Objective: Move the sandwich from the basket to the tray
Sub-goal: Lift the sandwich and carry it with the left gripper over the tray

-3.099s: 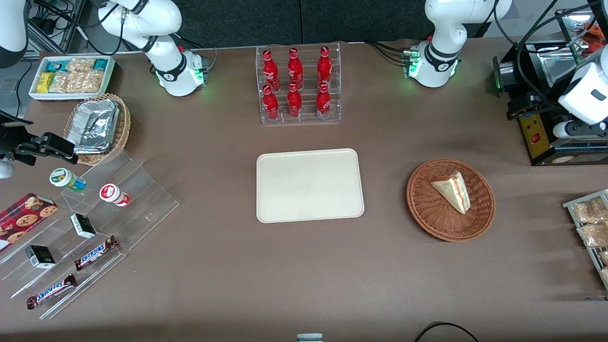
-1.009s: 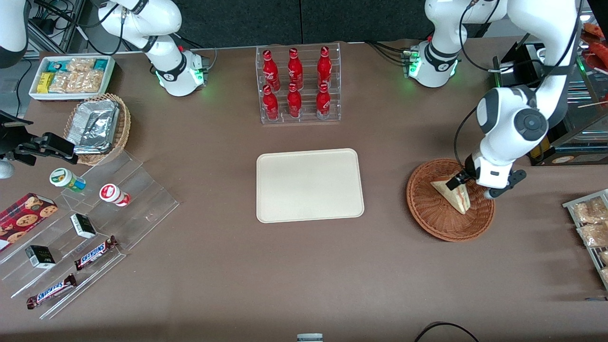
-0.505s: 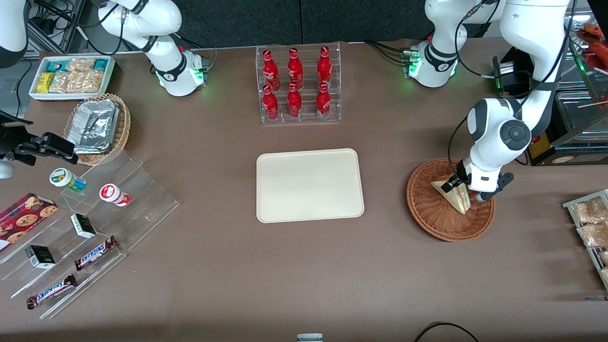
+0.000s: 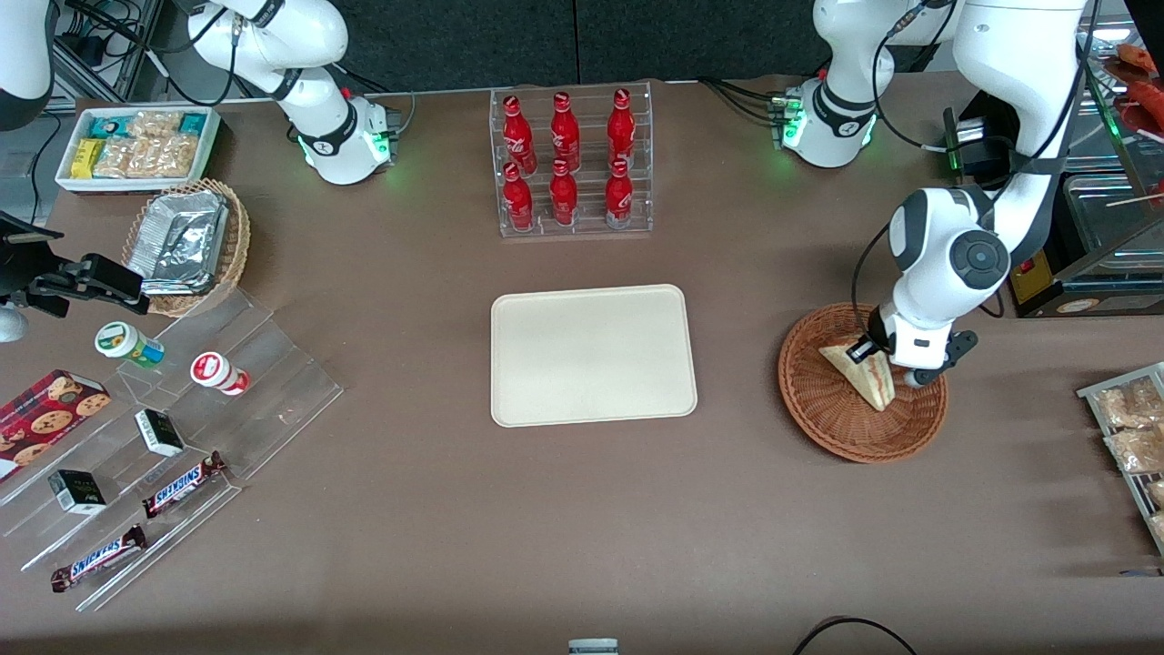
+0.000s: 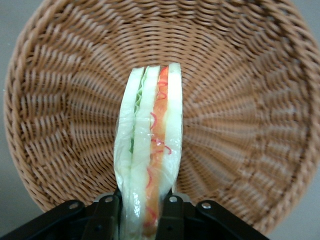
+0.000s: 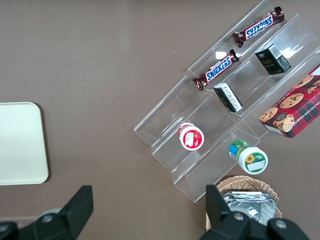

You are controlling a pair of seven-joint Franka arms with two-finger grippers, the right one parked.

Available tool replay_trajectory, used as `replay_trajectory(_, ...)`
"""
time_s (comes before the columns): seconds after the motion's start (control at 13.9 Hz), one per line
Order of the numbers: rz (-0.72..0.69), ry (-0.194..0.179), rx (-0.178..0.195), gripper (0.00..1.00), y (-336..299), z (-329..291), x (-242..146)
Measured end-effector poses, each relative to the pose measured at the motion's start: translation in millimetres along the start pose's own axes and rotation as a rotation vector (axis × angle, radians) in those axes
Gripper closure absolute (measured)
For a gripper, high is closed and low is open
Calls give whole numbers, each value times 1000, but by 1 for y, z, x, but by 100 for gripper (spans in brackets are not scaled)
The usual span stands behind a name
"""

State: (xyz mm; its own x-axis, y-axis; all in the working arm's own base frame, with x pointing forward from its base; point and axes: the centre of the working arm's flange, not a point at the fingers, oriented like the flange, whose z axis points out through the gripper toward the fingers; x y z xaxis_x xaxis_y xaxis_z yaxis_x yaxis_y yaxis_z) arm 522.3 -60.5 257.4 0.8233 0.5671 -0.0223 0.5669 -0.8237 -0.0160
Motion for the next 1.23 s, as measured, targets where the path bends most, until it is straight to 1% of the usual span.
replay_trajectory(0.07,9,-9,9,75,8,-8,1)
replay_trajectory(0.14,19,-22,21,81,16,-19,2)
replay_trajectory(0.22,33,-36,35,84,27,-33,3)
replay_trajectory(0.36,70,-47,57,84,50,-61,1)
replay_trajectory(0.5,121,-40,74,84,71,-78,-10)
replay_trajectory(0.65,187,-28,74,84,97,-83,-34)
replay_trajectory(0.94,342,-14,70,84,163,-82,-106)
replay_trajectory(1.15,429,-4,53,84,216,-77,-151)
replay_trajectory(1.23,445,-10,40,84,235,-74,-165)
